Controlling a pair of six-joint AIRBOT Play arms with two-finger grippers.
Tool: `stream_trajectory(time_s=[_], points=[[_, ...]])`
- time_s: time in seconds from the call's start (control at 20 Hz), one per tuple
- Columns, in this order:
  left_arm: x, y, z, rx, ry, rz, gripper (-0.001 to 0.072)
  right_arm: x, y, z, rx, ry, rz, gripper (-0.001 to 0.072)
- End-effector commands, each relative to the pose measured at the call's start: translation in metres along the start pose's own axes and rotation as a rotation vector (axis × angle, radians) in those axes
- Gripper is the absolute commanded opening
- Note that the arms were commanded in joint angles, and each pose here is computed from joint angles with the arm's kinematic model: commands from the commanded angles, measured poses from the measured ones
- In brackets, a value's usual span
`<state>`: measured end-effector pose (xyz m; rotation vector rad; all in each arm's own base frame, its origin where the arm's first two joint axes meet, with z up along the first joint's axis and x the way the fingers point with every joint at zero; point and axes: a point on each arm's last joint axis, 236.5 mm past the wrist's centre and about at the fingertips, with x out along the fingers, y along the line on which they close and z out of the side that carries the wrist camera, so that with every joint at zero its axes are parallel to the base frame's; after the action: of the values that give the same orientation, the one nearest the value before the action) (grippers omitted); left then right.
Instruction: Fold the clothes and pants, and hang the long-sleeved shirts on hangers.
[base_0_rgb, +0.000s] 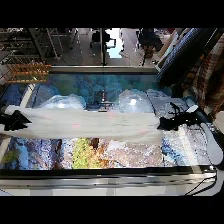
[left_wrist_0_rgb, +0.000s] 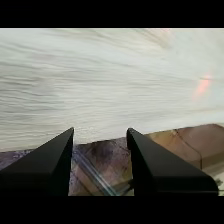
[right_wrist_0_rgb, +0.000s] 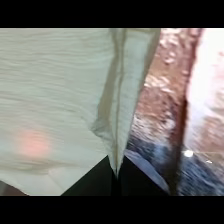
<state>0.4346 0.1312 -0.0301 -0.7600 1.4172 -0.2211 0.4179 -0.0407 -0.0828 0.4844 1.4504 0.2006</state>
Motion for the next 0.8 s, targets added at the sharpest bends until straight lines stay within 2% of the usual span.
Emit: stream_trajectory(time_s=[0.0, 0.05, 0.1, 0.2, 0.25, 0.45, 0.55, 0.65, 0.75], points=[[0.029, -0.042, -0.011, 0.09, 0.086, 0.0, 0.0321, -0.123, -0.109, -0.011, 0.053, -0.087, -0.62, 0.0012], [0.038, -0.053, -0.014, 0.116, 0.106, 0.001, 0.0183, -0.154, -0.123, -0.014, 0.083, -0.136, -0.692, 0.0012], [0.047, -0.063, -0.017, 0.139, 0.124, 0.002, 0.0107, -0.178, -0.131, -0.02, 0.133, -0.183, -0.723, 0.0012], [0.071, -0.085, -0.024, 0.186, 0.161, 0.008, 0.0107, -0.192, -0.114, -0.019, 0.159, -0.255, -0.653, 0.0012], [0.082, -0.091, -0.026, 0.206, 0.172, 0.018, 0.0107, -0.185, -0.083, -0.013, 0.108, -0.278, -0.563, 0.0012], [0.106, -0.103, -0.033, 0.249, 0.208, 0.043, 0.0107, -0.121, 0.087, 0.002, -0.098, -0.275, -0.183, 0.0012], [0.096, -0.106, -0.031, 0.233, 0.186, 0.044, 0.0106, -0.071, 0.155, -0.009, -0.141, -0.237, -0.122, 0.0012], [0.076, -0.111, -0.027, 0.245, 0.139, 0.047, 0.0038, -0.01, 0.222, -0.036, -0.206, -0.181, -0.074, 0.0012], [0.057, -0.12, -0.025, 0.265, 0.094, 0.051, 0.0019, 0.052, 0.287, -0.064, -0.291, -0.176, -0.018, 0.0012]])
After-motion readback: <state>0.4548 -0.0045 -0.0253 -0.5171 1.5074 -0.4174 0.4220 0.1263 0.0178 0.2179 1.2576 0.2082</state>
